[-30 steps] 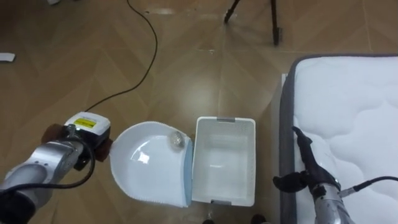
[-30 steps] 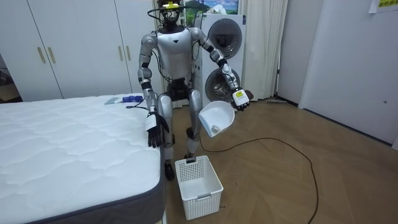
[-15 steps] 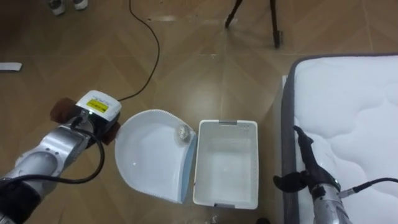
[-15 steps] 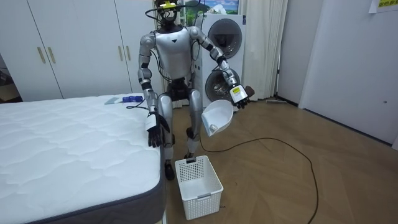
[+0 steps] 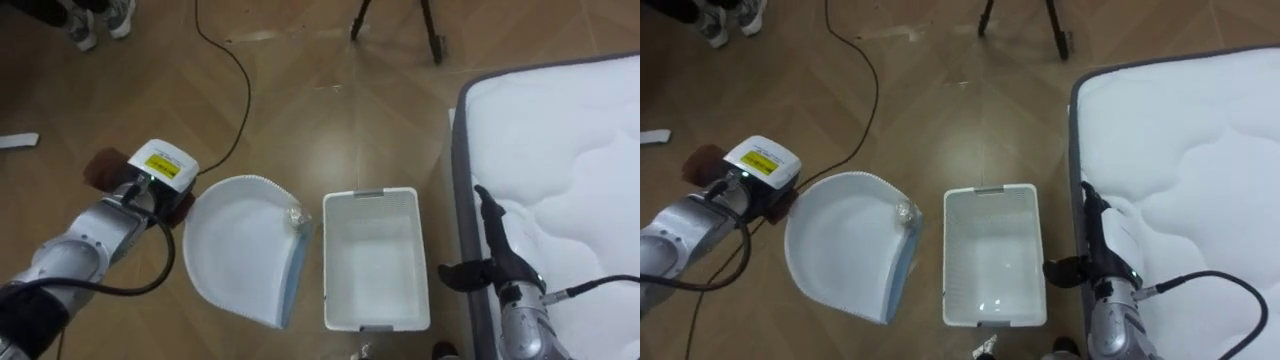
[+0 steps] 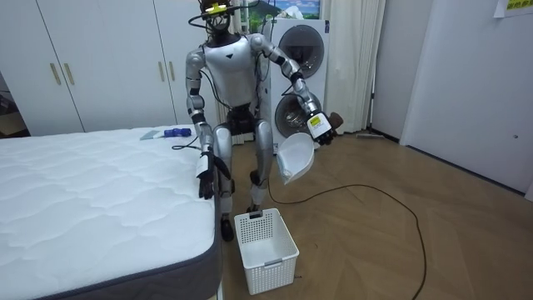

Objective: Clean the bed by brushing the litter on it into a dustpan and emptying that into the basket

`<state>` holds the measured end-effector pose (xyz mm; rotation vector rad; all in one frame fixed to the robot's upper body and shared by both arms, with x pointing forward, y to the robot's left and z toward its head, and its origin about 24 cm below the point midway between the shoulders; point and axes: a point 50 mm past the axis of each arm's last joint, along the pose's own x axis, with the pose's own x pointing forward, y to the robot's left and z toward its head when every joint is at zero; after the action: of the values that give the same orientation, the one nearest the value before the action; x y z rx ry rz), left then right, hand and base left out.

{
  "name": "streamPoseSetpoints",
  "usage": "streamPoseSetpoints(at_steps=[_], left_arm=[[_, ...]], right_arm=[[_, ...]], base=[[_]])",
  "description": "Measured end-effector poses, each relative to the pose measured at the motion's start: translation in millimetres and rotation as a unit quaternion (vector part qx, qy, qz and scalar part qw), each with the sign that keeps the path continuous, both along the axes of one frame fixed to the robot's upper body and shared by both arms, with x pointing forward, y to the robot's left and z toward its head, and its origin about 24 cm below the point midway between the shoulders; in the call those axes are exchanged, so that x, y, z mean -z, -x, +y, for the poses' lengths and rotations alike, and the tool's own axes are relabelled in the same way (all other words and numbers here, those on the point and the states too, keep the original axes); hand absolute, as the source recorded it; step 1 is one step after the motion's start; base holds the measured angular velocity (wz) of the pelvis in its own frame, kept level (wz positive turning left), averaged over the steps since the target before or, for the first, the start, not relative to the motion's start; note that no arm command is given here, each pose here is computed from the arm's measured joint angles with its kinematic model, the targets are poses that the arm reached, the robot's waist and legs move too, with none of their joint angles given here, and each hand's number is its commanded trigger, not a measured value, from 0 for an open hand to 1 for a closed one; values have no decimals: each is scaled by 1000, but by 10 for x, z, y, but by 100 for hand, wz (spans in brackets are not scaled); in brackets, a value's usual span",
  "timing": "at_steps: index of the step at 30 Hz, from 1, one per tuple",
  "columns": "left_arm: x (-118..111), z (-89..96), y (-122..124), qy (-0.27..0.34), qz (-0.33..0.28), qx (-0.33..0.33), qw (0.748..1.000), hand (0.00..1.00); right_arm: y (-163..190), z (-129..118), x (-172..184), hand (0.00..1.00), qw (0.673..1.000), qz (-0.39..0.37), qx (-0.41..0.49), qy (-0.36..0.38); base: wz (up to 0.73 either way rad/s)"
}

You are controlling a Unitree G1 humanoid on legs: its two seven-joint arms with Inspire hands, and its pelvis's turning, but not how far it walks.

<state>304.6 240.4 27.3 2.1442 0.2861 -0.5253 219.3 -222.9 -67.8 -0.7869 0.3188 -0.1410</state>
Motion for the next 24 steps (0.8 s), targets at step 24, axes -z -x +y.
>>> streamPoseSetpoints(at_steps=[24], left_arm=[[90, 329, 66, -47, 3, -40, 998, 100]], right_arm=[[-153, 95, -97, 0, 1000, -23, -18, -5]], base=[[-2]])
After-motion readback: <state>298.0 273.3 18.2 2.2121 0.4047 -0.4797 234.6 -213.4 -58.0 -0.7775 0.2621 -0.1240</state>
